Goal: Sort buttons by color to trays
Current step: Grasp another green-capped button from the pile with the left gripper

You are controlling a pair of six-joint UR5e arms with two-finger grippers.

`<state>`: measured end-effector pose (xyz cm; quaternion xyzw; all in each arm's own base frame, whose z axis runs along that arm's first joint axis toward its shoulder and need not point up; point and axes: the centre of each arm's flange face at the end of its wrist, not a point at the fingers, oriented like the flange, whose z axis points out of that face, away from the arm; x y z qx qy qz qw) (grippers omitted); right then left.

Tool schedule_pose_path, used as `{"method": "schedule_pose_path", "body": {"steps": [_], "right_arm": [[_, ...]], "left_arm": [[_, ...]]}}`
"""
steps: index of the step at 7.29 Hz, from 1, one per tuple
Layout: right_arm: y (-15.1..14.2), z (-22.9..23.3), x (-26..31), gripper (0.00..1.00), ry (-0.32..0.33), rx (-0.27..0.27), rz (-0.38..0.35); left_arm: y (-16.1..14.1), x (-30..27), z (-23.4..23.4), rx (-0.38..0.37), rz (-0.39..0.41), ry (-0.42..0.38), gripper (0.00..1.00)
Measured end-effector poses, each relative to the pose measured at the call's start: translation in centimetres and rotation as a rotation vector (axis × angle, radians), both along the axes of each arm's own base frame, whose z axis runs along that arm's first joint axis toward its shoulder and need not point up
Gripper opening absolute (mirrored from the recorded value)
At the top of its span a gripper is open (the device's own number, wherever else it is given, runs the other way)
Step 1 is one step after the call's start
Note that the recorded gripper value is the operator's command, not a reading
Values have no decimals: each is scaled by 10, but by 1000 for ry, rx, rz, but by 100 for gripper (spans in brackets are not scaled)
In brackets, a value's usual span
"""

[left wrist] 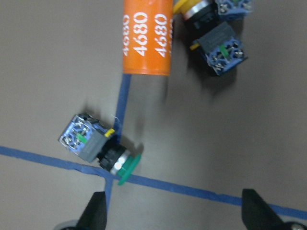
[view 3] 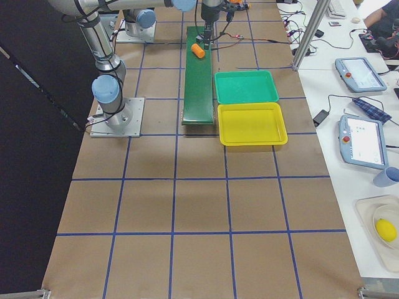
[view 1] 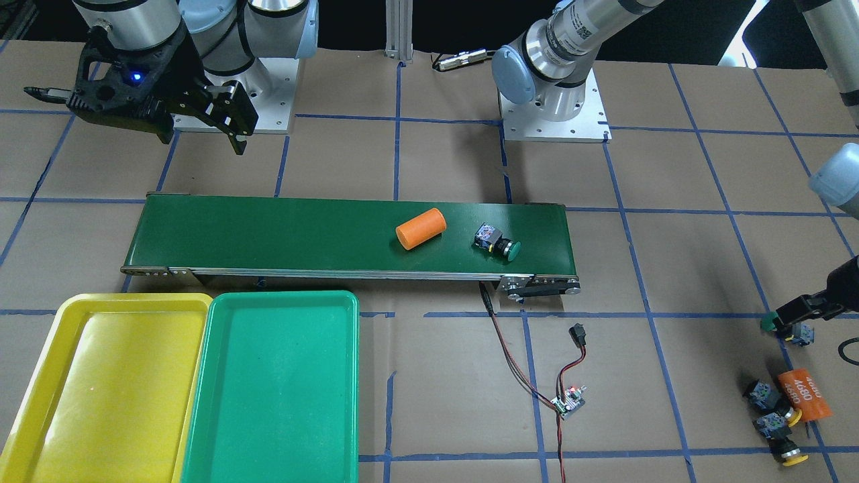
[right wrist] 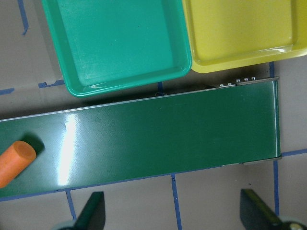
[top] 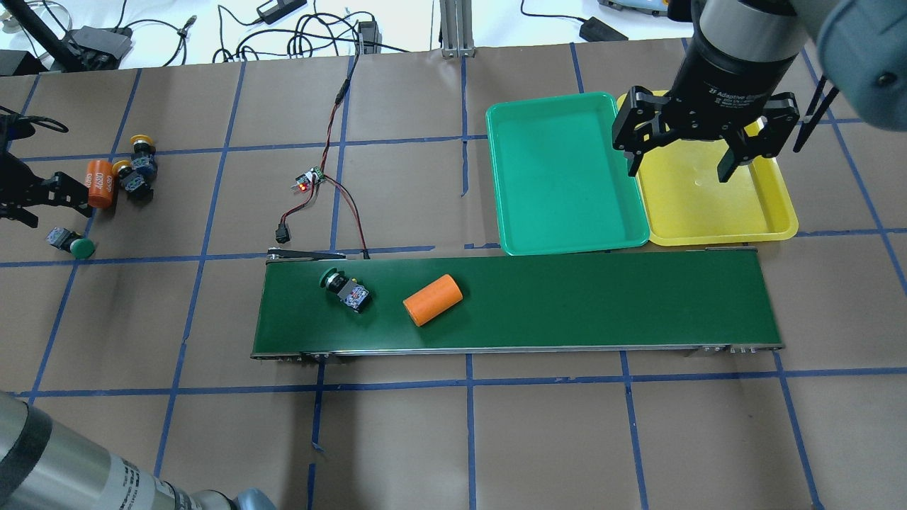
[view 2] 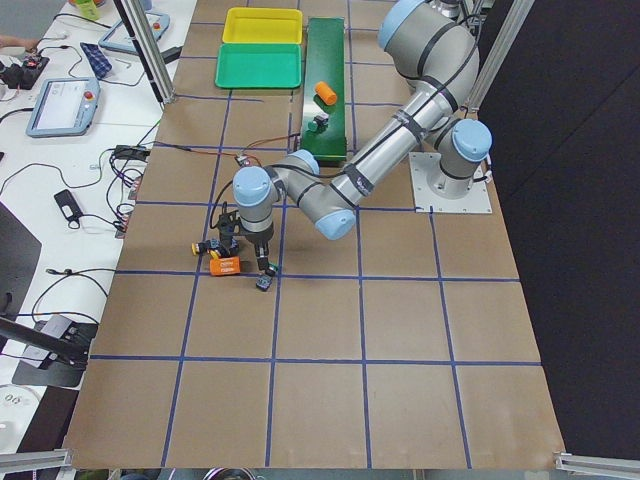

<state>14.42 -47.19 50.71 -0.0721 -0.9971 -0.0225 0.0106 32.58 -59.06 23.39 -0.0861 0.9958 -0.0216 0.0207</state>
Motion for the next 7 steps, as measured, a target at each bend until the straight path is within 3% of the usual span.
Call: {"method": "schedule_pose_path", "body": {"steps": [3, 4, 5, 6, 7], "right_arm": [[0, 0, 0, 100, 0, 0, 0], [0, 0, 0, 100, 0, 0, 0], [0, 0, 0, 100, 0, 0, 0], [0, 0, 0, 100, 0, 0, 0], [0, 0, 0, 100, 0, 0, 0]], "left_arm": [[0, 26, -36, -9, -29, -9, 100], [1, 27, -48, -3, -30, 1, 73], [3, 27, -58, 4, -32, 6, 27], [5, 27, -61, 8, -34, 2, 12], [9, 28, -59, 16, -31, 3, 8]]}}
